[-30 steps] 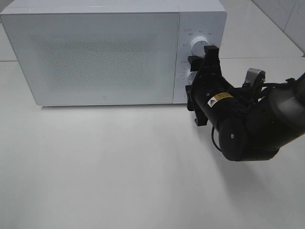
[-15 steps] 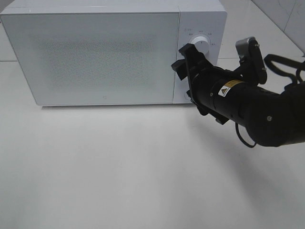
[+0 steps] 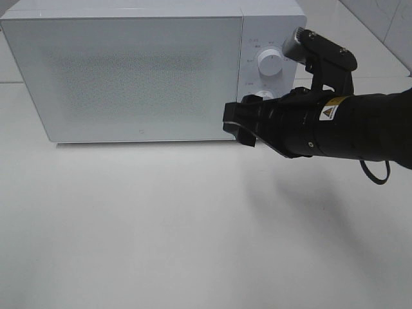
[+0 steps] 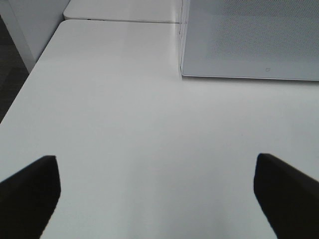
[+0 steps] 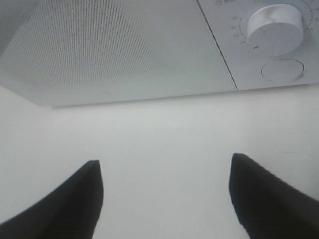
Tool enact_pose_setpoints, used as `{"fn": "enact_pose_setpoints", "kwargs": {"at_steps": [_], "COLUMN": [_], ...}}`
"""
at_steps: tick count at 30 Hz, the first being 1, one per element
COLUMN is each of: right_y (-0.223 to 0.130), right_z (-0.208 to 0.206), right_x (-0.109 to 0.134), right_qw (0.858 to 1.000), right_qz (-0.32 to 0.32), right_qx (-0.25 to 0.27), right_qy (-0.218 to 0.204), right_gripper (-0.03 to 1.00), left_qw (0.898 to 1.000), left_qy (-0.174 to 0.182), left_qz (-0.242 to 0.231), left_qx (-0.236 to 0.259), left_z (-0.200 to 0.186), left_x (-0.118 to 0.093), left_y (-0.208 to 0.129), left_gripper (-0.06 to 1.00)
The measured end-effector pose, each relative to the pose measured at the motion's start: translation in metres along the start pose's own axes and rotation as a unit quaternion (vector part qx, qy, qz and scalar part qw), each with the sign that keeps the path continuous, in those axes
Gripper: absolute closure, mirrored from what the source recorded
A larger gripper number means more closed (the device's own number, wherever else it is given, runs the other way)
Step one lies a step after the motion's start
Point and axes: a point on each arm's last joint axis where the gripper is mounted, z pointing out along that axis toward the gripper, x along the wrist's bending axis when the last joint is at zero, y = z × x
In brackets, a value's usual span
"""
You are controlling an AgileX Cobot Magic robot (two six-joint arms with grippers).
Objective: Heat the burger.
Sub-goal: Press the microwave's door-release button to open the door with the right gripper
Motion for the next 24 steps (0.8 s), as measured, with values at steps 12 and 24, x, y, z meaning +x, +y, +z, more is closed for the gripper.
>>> {"fn": "enact_pose_setpoints", "kwargs": {"at_steps": [12, 24], "right_y": [0.001, -0.003], "right_z": [-0.031, -0.081], "right_x": [-0.014, -0.019], "right_qw": [0.975, 0.947], "right_qz": [-0.143, -0.175], "right_qx": [0.162, 0.256], "right_qy": [-0.047, -0.084], "right_gripper": [0.28, 0.28], "left_qw": [1.0, 1.0], "left_qy": [0.0, 0.0], "left_qz": [0.0, 0.0], "left_qx": [0.0, 0.0], "left_z": [0.0, 0.0], "left_x": [0.0, 0.0], "left_y": [0.0, 0.0], "left_gripper": [-0.03, -0.03]}}
